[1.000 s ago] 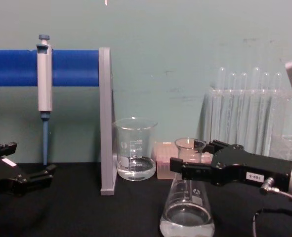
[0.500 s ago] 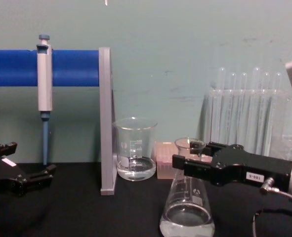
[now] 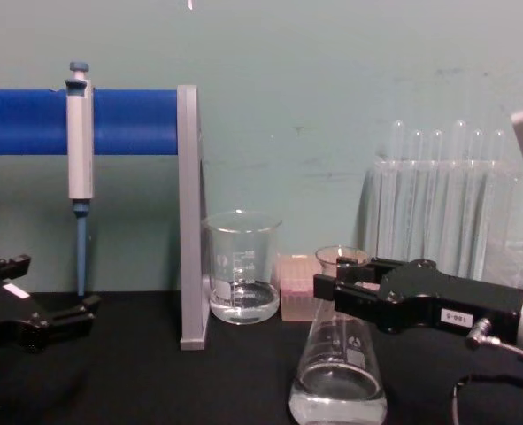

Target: Grasp the erlenmeyer flask with one hand, shake it three times, then place it back.

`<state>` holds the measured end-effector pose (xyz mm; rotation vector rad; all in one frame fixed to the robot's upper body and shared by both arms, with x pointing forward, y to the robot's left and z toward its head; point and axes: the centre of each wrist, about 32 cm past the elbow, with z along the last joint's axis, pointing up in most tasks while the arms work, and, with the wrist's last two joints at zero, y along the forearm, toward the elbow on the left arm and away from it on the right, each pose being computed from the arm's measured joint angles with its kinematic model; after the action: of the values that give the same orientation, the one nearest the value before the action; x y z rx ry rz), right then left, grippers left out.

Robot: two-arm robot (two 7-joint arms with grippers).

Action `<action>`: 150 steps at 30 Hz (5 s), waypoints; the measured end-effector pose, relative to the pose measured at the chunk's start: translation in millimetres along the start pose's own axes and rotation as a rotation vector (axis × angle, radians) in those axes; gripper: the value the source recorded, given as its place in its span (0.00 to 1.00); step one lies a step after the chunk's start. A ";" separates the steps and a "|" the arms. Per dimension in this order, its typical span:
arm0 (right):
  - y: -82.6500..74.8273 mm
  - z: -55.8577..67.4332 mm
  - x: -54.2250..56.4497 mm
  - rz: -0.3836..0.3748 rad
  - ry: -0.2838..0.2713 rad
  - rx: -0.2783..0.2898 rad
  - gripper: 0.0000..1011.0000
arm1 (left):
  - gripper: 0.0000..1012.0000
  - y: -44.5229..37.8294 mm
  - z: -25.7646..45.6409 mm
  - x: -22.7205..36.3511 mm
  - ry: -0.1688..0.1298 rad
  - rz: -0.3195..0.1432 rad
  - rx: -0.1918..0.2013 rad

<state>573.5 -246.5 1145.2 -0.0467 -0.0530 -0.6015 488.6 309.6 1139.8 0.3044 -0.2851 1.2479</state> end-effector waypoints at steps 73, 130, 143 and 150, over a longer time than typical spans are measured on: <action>-34.7 61.4 -75.0 -0.324 -0.032 0.141 0.44 | 0.99 0.0 0.0 0.0 0.000 0.000 0.000; -27.2 63.4 -72.3 0.101 -0.088 0.181 0.44 | 0.99 0.0 0.0 0.0 0.000 0.000 0.000; -36.7 61.2 -79.6 -0.214 -0.110 0.213 0.44 | 0.99 0.0 0.0 0.0 0.000 0.000 0.000; -43.7 60.8 -79.6 -0.410 -0.106 0.201 0.44 | 0.99 0.0 0.0 0.0 0.000 0.000 0.000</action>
<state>481.0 -233.9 1202.1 0.1307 -0.2298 -1.0005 488.6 309.7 1139.8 0.3044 -0.2851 1.2479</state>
